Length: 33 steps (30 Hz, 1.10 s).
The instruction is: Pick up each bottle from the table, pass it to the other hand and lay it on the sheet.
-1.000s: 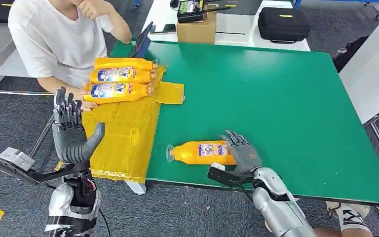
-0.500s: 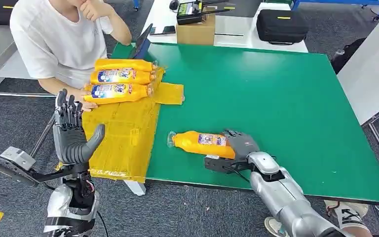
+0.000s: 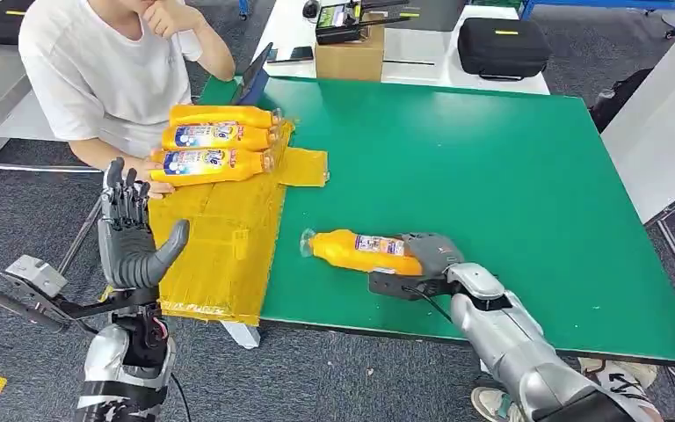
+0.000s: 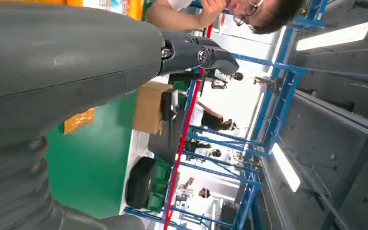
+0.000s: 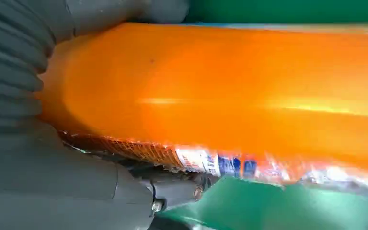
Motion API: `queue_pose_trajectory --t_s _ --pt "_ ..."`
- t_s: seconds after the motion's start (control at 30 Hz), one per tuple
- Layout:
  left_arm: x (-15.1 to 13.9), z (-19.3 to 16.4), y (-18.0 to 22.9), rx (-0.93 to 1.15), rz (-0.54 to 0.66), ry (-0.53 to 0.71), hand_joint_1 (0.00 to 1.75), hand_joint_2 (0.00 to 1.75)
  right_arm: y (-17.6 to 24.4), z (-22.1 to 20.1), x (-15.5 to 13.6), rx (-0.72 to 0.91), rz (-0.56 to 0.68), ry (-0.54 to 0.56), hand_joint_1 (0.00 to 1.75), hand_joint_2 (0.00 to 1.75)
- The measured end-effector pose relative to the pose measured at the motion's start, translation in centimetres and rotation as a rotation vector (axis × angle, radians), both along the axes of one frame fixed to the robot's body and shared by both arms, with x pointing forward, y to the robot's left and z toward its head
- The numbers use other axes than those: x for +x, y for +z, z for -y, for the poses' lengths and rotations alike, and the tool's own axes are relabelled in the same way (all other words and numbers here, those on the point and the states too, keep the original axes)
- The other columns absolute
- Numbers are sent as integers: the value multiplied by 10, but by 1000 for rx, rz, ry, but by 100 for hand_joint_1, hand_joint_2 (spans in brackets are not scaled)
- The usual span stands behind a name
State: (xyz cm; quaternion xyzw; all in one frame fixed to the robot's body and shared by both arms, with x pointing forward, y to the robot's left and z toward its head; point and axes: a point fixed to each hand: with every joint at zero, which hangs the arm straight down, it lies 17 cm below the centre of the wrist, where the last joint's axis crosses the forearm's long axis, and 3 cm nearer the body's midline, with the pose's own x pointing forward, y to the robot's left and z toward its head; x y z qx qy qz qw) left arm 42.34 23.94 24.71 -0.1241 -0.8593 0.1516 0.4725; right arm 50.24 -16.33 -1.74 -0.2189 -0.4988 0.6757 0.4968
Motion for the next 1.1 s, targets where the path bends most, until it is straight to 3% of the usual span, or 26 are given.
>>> queue_pose_trajectory --t_s 0.13,0.27,0.33,0.43,0.5,0.57,0.73,0.77,0.8,0.93,1.1 --pt "-1 6 -4 11 -12 -16 0 175 16 -31 -24 359 17 4 175 175" --pt "-6 57 -40 237 -113 -75 0 175 63 -52 -43 579 230 -55 175 175" --pt "-13 78 -52 285 -124 -99 0 175 84 -60 -49 646 280 -68 171 175" --pt "-28 111 -70 278 -158 -175 0 175 136 -61 -67 870 386 -80 141 175" --pt "-36 126 -77 218 -181 -230 0 175 162 -64 -76 973 425 -70 138 175" --pt "-38 135 -80 179 -196 -257 0 175 179 -67 -84 1029 441 -58 124 175" --pt "-47 149 -91 157 -230 -304 0 175 195 -75 -102 1105 445 -48 120 175" --pt "-49 151 -91 156 -231 -310 0 175 197 -76 -104 1111 446 -46 129 175" --pt "-50 154 -91 156 -231 -316 0 175 198 -77 -105 1118 447 -44 166 175" --pt "-63 174 -87 180 -200 -386 0 175 199 -87 -108 1143 413 -22 175 175" --pt "-83 208 -70 225 -121 -493 0 175 180 -144 -133 1059 357 142 175 175"
